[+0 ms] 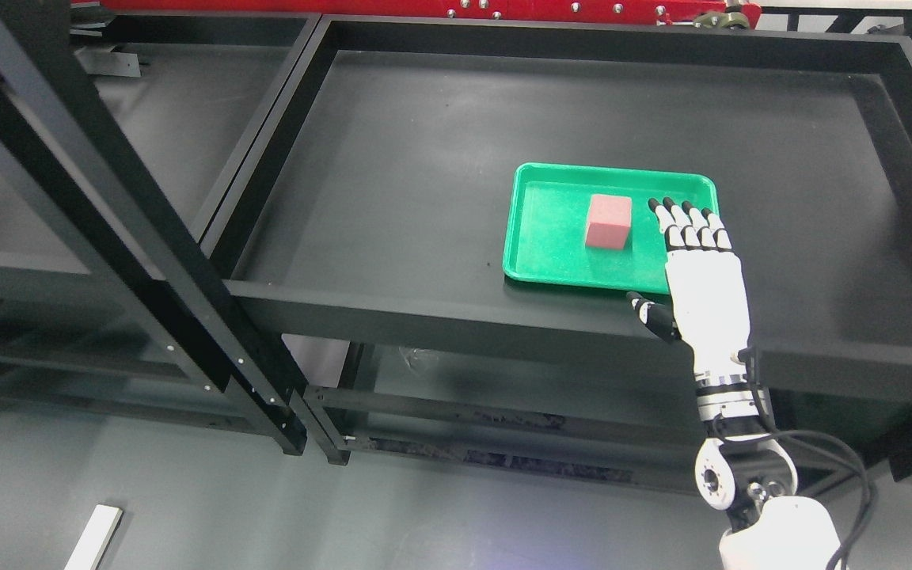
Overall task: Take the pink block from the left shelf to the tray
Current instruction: 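Lower the right hand onto the pink block and close fingers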
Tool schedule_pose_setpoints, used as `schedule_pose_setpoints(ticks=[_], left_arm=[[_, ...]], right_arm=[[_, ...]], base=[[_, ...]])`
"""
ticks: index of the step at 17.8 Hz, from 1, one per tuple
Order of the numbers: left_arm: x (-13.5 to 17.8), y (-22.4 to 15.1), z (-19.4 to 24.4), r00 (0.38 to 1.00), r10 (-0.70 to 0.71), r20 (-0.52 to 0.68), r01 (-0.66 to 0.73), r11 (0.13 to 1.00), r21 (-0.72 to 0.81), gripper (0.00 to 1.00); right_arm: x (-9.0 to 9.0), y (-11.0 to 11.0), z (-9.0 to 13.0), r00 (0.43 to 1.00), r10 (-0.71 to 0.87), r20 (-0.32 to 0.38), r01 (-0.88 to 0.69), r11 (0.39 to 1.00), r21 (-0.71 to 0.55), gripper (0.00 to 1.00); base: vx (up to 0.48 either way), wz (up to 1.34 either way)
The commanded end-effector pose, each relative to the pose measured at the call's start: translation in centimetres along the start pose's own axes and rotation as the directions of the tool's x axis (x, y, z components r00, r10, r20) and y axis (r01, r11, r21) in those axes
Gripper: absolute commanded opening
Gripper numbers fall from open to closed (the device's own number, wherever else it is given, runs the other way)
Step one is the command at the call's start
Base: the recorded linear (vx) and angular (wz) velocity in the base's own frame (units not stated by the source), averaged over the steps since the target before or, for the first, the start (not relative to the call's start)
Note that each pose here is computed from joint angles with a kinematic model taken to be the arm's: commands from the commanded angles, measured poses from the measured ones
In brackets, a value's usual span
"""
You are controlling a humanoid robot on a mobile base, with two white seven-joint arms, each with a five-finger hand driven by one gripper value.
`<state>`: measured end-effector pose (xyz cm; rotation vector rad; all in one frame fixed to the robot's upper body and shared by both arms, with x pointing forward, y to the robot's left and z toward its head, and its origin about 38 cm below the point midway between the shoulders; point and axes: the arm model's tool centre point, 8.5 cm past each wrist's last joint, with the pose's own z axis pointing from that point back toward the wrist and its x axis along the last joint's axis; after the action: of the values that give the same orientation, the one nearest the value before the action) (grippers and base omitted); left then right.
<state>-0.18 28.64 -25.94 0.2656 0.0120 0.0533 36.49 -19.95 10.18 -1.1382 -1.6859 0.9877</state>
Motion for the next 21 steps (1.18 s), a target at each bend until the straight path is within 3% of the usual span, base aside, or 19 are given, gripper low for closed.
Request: schedule_pose_setpoints(ticks=[1,4,9,21], left_arm=[[2.5,0.9,-0.1,0.999,0.008,0.047,-0.009,1.0,0.014,1.0],[2.5,0.9,-0.1,0.999,0.008,0.047,-0.009,1.0,0.014,1.0],[2.5,0.9,-0.1,0.999,0.008,0.047,-0.009,1.0,0.014,1.0],[2.5,0.9,-0.1,0.999,0.008,0.047,-0.009,1.0,0.014,1.0]], right_arm=[[-0.5,0.9,-1.1,1.0,0.02,0.012,-0.021,0.995,0.095,1.0],[-0.7,1.5,-1.7,1.0,0.022,0.012,-0.024,0.988,0.154,1.0],[-0.9,4.5,-1.3,1.0,0.022,0.009,-0.024,0.927,0.374,0.99],[0.4,8.2,0.4,0.999,0.012,0.048,-0.036,0.856,0.515,0.99]], base=[[0.242,0.0],[0.23,-0.02],[0.212,-0.08],[0.131,-0.04]])
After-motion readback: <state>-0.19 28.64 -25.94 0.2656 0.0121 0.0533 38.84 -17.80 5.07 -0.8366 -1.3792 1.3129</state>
